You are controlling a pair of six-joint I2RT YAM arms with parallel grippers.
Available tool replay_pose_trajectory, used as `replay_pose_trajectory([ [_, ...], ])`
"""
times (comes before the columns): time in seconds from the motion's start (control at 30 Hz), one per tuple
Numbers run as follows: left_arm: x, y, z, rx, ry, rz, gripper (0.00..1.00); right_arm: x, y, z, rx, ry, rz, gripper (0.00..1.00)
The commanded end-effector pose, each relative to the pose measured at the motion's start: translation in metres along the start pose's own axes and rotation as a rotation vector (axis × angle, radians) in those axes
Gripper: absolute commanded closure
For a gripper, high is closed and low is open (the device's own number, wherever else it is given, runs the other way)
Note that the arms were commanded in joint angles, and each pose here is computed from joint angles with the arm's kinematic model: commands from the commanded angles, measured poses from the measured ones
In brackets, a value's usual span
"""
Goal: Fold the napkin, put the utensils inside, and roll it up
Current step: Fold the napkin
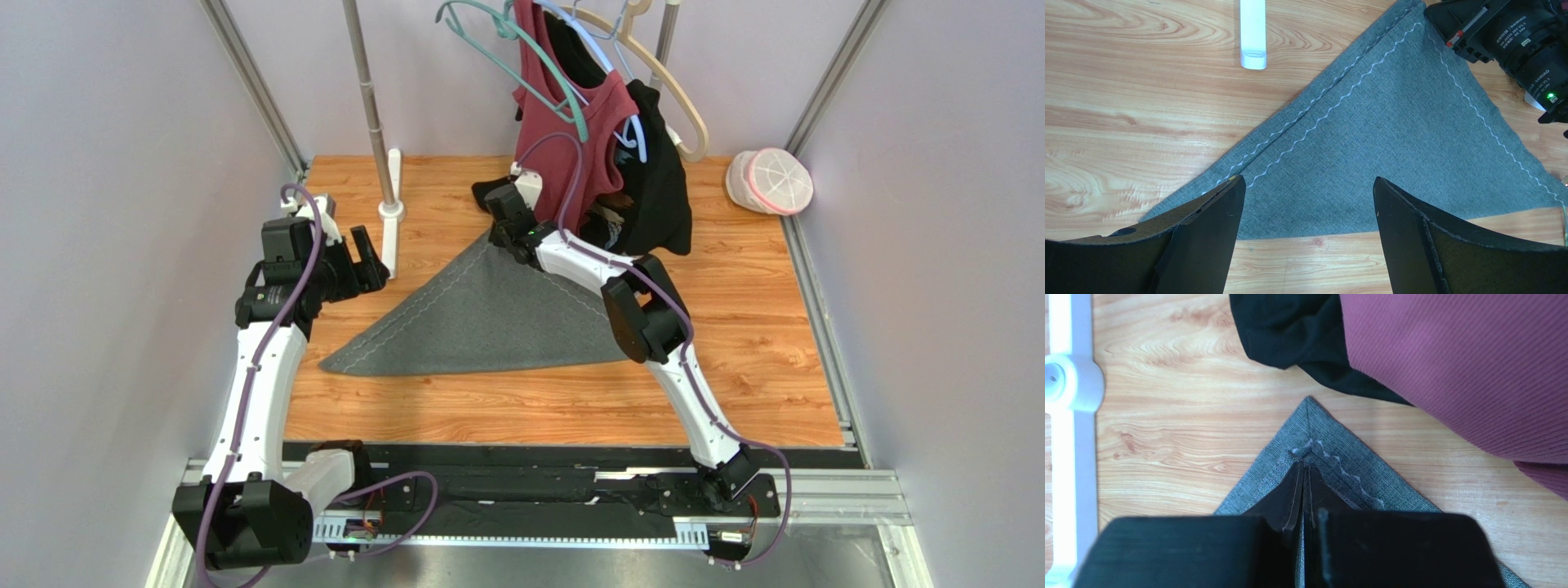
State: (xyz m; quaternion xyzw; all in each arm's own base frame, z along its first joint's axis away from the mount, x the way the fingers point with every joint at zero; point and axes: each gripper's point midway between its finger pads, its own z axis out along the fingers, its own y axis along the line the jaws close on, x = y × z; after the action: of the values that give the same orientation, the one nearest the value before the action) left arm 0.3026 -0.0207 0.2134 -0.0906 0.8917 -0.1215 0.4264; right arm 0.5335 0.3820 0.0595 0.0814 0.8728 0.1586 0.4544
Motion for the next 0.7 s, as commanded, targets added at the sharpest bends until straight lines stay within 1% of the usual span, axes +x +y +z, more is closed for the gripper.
replay_pose_trajectory([
  [0.0,-0.006,-0.004,-0.001,0.020,-0.030,0.002,0.15,-0.054,0.027,-0.011,-0.046,-0.140,0.067,1.00],
  [0.37,-0.005,-0.005,0.000,0.025,-0.024,0.001,0.15,-0.058,0.016,0.007,-0.016,-0.155,0.114,1.00],
  [0.67,-0.005,-0.005,0.001,0.029,-0.020,-0.001,0.15,-0.051,-0.008,0.021,0.053,-0.146,0.157,1.00],
])
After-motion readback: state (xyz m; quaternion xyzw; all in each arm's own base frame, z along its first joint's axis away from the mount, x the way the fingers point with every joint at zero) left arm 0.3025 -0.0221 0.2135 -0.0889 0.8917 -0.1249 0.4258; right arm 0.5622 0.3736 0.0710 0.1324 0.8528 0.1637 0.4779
